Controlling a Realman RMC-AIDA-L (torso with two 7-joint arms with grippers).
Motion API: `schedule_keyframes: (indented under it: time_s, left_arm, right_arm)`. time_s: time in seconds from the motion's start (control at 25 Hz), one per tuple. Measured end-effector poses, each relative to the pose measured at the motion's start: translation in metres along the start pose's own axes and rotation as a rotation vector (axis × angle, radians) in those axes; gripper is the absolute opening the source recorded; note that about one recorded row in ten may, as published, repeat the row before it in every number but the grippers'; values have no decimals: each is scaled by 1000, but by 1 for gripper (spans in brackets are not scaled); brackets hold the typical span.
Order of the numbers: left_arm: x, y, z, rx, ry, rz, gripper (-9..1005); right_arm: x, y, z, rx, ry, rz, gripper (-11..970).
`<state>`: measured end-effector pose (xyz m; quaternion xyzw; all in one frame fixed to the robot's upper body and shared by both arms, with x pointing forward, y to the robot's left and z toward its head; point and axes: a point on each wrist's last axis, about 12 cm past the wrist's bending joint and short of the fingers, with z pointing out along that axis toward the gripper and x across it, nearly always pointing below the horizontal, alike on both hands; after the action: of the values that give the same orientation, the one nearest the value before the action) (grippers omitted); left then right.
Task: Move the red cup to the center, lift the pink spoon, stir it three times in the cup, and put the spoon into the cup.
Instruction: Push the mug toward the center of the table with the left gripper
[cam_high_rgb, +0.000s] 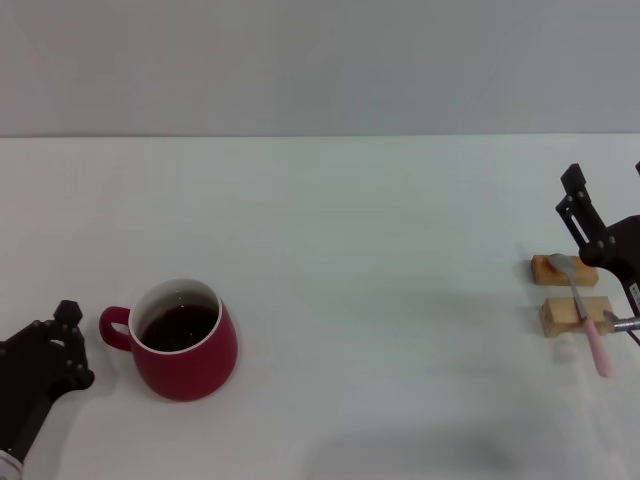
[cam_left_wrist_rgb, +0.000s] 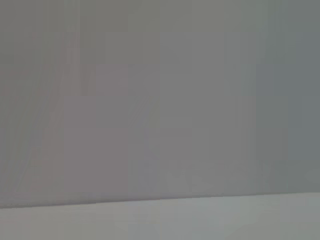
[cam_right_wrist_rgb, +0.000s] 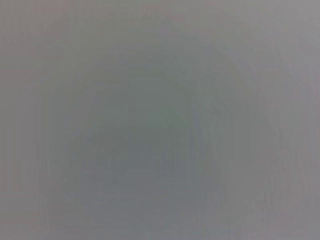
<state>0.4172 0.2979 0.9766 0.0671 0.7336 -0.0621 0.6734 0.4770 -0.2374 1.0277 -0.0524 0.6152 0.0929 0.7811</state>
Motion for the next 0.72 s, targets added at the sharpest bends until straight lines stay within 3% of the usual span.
schedule_keyframes:
  time_s: [0.72]
  left_arm:
    - [-2,-23,7,93,-12,-28,-2]
  right_arm:
    - [0,0,-1,-3,2,-2,706]
